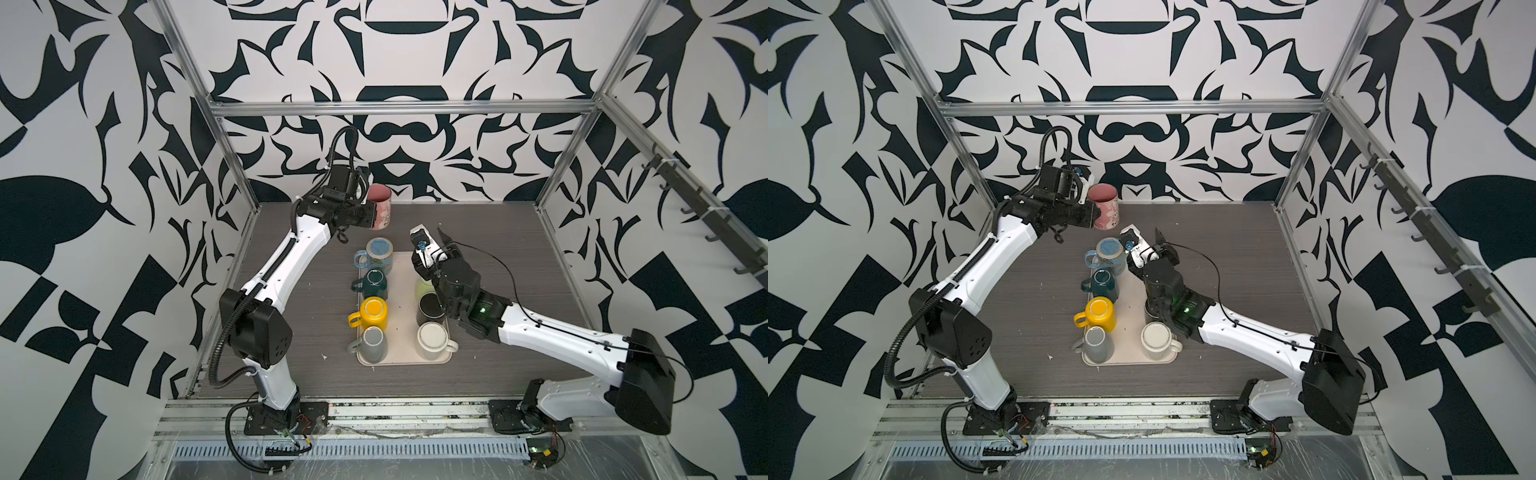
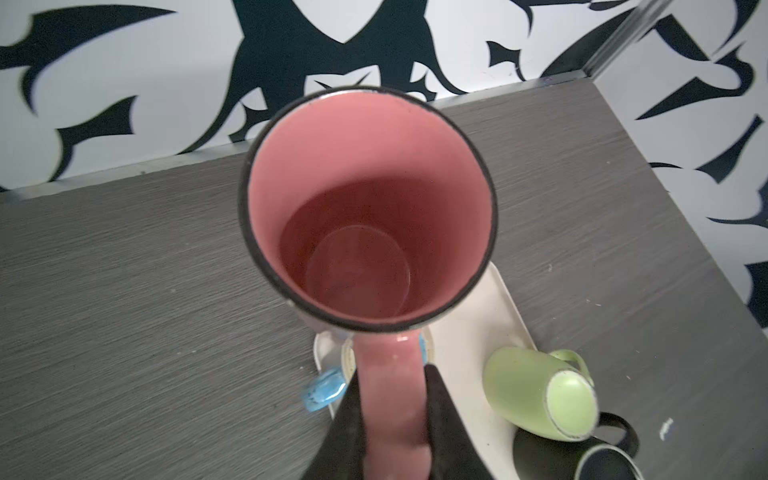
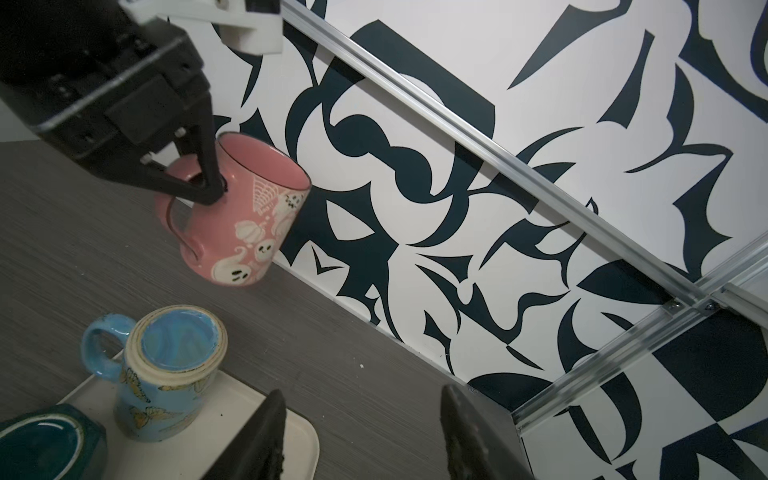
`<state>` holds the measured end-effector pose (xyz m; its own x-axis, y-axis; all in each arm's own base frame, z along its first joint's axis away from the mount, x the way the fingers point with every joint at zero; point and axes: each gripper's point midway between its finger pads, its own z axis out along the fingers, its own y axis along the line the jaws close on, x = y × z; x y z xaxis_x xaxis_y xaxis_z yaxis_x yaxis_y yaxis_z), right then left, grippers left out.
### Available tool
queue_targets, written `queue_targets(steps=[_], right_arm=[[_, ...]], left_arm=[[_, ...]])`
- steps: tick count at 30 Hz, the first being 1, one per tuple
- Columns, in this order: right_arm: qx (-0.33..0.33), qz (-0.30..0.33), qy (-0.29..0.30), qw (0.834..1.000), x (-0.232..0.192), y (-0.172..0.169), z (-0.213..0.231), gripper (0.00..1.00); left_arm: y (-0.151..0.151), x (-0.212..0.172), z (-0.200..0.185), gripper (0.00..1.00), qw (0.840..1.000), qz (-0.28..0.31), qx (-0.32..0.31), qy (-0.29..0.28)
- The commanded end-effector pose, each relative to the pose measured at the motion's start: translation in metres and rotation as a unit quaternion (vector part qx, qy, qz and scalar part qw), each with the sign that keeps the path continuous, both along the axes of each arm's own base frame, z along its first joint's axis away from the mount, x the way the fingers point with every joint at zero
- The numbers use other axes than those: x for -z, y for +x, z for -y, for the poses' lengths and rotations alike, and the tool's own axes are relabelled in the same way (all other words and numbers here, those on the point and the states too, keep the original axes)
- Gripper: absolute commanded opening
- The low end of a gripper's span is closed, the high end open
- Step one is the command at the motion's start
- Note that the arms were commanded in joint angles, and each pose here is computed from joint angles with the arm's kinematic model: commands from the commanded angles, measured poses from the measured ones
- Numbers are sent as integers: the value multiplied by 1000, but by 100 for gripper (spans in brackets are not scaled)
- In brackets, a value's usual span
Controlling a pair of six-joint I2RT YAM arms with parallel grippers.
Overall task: Turn the mug right side up
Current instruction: 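Open the right gripper and withdraw it while the left gripper carries the mug away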
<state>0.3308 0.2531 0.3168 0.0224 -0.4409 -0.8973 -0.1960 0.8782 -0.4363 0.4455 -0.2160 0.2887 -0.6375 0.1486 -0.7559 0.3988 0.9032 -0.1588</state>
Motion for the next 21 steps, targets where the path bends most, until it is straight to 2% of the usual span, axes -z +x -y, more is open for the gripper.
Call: queue_targets(steps=[1,10,15,21], right_arm=[[16,-53,67,996,9,-3,10,63],[-1,-177,150,973,51,4,11,67],[1,-196,178,964,64,7,14,67],[8,-210,191,959,77,9,16,67]], left_arm=[[16,-69,-28,0,990,131,-47,-20],[34,-36,-83,0,984,151,-96,0],[43,-12,-99,0,981,154,-110,29],[60,19,-112,0,978,162,-131,25]])
